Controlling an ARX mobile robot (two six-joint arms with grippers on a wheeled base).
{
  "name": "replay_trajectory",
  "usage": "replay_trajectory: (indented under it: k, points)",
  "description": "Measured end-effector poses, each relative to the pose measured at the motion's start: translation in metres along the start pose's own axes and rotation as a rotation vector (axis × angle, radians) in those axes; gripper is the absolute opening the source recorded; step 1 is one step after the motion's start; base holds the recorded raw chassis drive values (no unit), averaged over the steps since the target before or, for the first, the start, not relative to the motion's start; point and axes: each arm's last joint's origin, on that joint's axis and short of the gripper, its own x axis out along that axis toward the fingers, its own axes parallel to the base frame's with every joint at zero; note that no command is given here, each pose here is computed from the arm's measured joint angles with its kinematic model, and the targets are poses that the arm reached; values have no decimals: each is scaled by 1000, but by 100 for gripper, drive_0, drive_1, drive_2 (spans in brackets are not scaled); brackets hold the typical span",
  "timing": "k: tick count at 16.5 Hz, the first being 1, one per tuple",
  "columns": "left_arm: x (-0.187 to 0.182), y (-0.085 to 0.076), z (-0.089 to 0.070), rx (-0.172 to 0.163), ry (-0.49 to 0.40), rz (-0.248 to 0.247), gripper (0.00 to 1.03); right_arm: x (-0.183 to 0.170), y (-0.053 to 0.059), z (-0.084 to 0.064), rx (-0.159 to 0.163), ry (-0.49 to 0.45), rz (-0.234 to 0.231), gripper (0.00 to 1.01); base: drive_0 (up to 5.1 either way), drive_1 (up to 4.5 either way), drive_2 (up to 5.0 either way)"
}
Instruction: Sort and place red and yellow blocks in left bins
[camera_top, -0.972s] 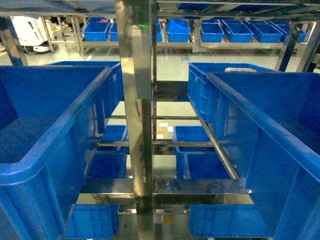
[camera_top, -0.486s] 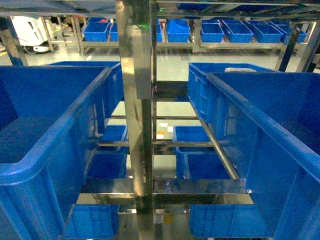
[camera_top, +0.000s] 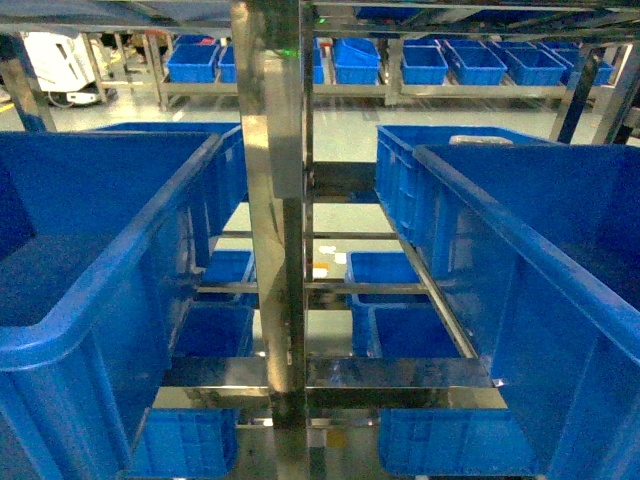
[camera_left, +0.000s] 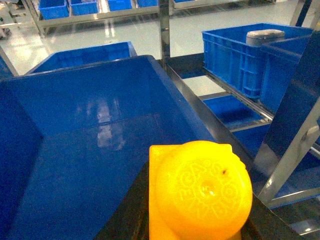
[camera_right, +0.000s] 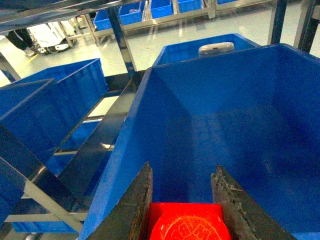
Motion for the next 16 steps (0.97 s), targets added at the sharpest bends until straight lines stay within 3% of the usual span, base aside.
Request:
replay_trajectory:
  k: [6,10,13,16]
  points:
    - [0,0,0,0,0,0,27,28,8,2,5,19,32,29,0,0,0]
    - [0,0,0,0,-1,0,27,62,6,3,-1,82,15,29,0,0,0]
    - [0,0,0,0,0,0,27,96,4,10,-49,119,23,29,0,0,0]
    - [0,0,0,0,0,0,27,137,-4,8,-96,248,-16,29,0,0,0]
